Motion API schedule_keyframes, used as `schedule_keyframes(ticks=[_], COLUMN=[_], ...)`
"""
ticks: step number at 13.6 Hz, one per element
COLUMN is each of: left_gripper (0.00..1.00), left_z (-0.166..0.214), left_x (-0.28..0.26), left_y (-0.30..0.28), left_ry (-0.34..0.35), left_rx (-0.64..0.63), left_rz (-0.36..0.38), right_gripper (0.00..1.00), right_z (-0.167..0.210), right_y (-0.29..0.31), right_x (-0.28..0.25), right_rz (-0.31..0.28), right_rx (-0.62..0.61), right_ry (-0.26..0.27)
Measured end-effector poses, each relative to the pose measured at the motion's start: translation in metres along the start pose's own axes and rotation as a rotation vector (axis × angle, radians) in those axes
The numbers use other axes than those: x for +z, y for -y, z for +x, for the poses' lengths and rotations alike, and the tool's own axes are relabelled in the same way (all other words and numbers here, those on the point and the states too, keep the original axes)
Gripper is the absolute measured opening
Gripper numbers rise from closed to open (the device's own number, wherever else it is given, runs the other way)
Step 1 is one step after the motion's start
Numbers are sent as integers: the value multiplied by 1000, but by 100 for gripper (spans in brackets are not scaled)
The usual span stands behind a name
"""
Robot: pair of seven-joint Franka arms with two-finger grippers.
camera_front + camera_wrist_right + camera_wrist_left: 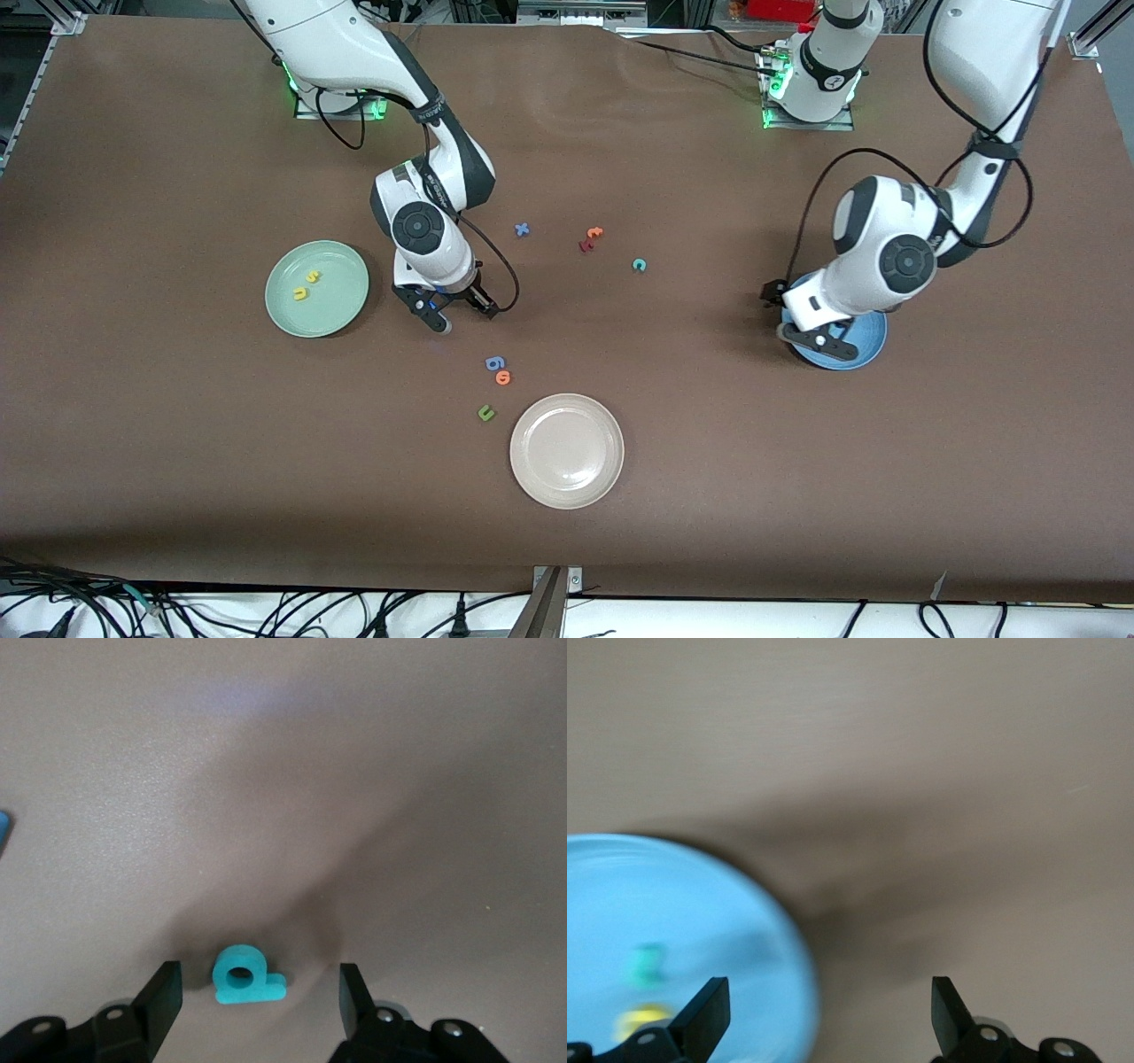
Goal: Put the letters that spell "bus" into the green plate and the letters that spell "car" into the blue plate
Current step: 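Grasp the teal p with the right gripper while the left gripper reaches the teal u, then place the teal p on the green plate while the left gripper grasps the teal u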
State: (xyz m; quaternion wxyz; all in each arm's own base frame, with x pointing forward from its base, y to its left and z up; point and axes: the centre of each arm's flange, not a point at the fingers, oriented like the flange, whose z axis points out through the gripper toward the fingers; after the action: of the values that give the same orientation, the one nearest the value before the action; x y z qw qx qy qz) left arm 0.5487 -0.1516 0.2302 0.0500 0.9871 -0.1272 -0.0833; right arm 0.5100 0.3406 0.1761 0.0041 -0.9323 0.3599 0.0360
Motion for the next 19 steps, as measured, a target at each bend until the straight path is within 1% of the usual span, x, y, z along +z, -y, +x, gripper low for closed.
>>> schedule_keyframes(ticks=[1, 3, 4, 5, 6, 7, 8, 9, 10, 11, 13, 16, 17, 19], left_gripper=[100, 100, 100, 100, 100, 100, 100, 100, 100, 100, 100, 100, 100, 100], left_z=[-1, -9, -14, -19, -26, -32, -37, -40, -44, -50, -64, -67, -66, -64], left_x=[5, 14, 18, 23, 29, 34, 39, 44, 51, 59, 76, 89, 93, 97], left_y=[-34, -100, -128, -152, -175, -190, -198, -201, -204, -211, -230, -239, -238, -234], left_ry=[8, 19, 17, 13, 9, 5, 1, -6, -18, -29, -30, -42, -45, -45], left_rx=[-22, -52, -77, -101, -112, -116, -123, -139, -159, -181, -209, -232, -240, -249], left_rz=[3, 19, 26, 31, 36, 38, 39, 37, 33, 29, 30, 20, 17, 17], right_gripper=[80, 59, 59, 52, 50, 48, 43, 42, 35, 35, 35, 35, 35, 35], right_z=[0, 0, 0, 0, -1, -1, -1, -1, -1, -1, -1, 1, 4, 20], right_y=[0, 1, 1, 2, 3, 3, 3, 3, 4, 4, 4, 4, 5, 9], right_x=[1, 2, 2, 1, 1, 0, 0, 0, -1, -1, -1, -3, -8, -38], right_rz=[1, 8, 8, 12, 13, 14, 16, 16, 18, 18, 18, 12, -5, -68], right_rx=[0, -1, -1, -2, -2, -2, -2, -2, -3, -3, -3, -1, 2, 1], right_ry=[-1, -3, -3, -4, -4, -4, -5, -5, -5, -5, -5, -4, 3, 33])
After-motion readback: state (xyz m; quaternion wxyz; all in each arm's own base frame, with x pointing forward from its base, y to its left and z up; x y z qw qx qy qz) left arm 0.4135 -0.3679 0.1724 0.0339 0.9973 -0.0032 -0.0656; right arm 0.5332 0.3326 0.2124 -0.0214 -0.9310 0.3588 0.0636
